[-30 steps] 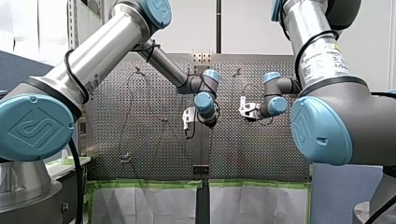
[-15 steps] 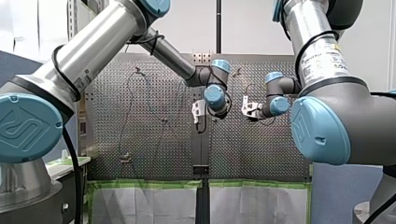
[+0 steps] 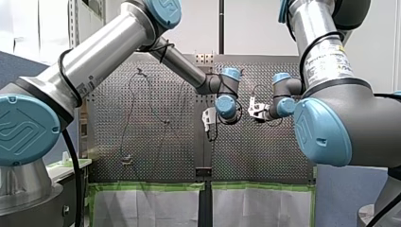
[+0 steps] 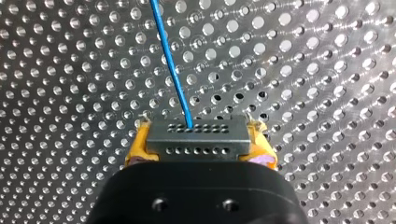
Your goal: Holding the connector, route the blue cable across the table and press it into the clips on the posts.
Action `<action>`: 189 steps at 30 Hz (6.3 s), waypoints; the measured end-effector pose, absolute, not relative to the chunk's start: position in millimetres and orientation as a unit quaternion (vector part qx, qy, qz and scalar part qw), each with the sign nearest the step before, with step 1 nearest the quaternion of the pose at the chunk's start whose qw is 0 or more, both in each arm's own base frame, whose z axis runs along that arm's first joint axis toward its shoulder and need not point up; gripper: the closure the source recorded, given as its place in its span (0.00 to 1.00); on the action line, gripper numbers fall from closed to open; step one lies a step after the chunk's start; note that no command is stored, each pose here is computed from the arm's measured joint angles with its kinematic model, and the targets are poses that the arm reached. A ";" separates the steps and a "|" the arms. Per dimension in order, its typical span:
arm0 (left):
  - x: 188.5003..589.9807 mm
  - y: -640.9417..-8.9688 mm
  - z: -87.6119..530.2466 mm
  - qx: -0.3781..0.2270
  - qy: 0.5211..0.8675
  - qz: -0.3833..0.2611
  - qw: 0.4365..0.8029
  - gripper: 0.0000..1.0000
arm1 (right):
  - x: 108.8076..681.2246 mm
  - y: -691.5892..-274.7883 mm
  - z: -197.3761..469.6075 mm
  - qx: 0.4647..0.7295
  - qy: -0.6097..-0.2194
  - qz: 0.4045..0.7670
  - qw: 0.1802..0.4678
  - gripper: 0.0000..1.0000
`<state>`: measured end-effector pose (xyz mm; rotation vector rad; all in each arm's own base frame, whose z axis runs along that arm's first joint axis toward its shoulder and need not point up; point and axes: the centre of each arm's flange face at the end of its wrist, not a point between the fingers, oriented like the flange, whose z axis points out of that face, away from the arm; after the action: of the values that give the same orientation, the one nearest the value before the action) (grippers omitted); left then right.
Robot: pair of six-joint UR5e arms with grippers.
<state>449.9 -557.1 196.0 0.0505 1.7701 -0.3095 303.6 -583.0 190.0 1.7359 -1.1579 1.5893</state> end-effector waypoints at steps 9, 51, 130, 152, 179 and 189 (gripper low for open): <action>460.0 -569.0 168.7 0.028 0.786 -0.117 0.606 0.00 | 301.8 -583.7 190.0 0.640 -0.427 0.586 0.255 1.00; 512.3 -601.4 169.0 -0.030 0.754 -0.121 0.645 0.00 | 296.6 -586.1 189.9 0.638 -0.430 0.588 0.250 1.00; 460.8 -579.8 395.9 -0.074 0.702 -0.175 0.686 1.00 | 274.2 -516.9 424.1 0.606 -0.434 0.626 0.228 1.00; 491.4 -576.7 404.4 -0.066 0.668 -0.208 0.712 1.00 | 273.5 -516.3 424.1 0.604 -0.437 0.626 0.228 1.00; 520.1 -572.1 385.1 -0.061 0.659 -0.214 0.718 1.00 | 273.3 -516.2 424.3 0.604 -0.437 0.626 0.228 1.00; 520.2 -572.1 385.0 -0.061 0.659 -0.214 0.718 1.00 | 273.3 -516.2 424.3 0.604 -0.437 0.626 0.228 1.00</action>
<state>520.2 -572.1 385.0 -0.1352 1.4587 -0.4725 273.3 -516.2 424.3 1.6634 -1.2035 1.7254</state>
